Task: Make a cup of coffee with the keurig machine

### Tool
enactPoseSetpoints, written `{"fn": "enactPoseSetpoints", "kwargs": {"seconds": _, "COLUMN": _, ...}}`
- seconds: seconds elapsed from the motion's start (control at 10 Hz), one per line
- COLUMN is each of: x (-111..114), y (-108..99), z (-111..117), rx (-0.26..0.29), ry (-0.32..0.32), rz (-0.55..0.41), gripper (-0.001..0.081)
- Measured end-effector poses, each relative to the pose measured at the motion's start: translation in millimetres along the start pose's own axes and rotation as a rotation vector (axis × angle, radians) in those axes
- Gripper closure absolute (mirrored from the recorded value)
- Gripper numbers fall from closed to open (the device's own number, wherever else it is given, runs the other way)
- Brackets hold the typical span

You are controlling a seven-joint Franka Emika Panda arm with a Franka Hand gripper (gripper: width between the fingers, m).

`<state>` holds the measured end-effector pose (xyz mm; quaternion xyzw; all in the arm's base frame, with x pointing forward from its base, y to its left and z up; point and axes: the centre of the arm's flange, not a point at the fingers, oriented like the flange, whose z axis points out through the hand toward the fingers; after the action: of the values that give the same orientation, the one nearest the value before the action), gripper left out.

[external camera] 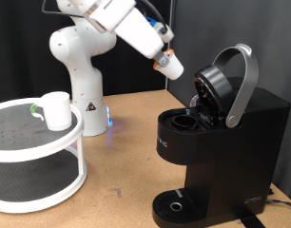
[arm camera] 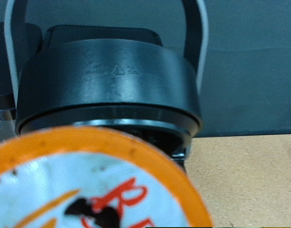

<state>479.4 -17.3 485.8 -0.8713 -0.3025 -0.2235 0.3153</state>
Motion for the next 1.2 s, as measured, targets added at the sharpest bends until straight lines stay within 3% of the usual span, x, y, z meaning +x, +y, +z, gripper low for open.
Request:
{"fn": "enactPoseSetpoints", "kwargs": {"seconds": 0.4, "x": 10, "y": -7, "z": 40, "rx": -0.066, "ry": -0.133, "rz": -0.01, "gripper": 0.0378}}
{"fn": "enactPoseSetpoints", "kwargs": {"seconds": 1.2, "x": 3, "y": 8, "z": 68, "rx": -0.116, "ry": -0.21, "rz": -0.008, "gripper": 0.0378}}
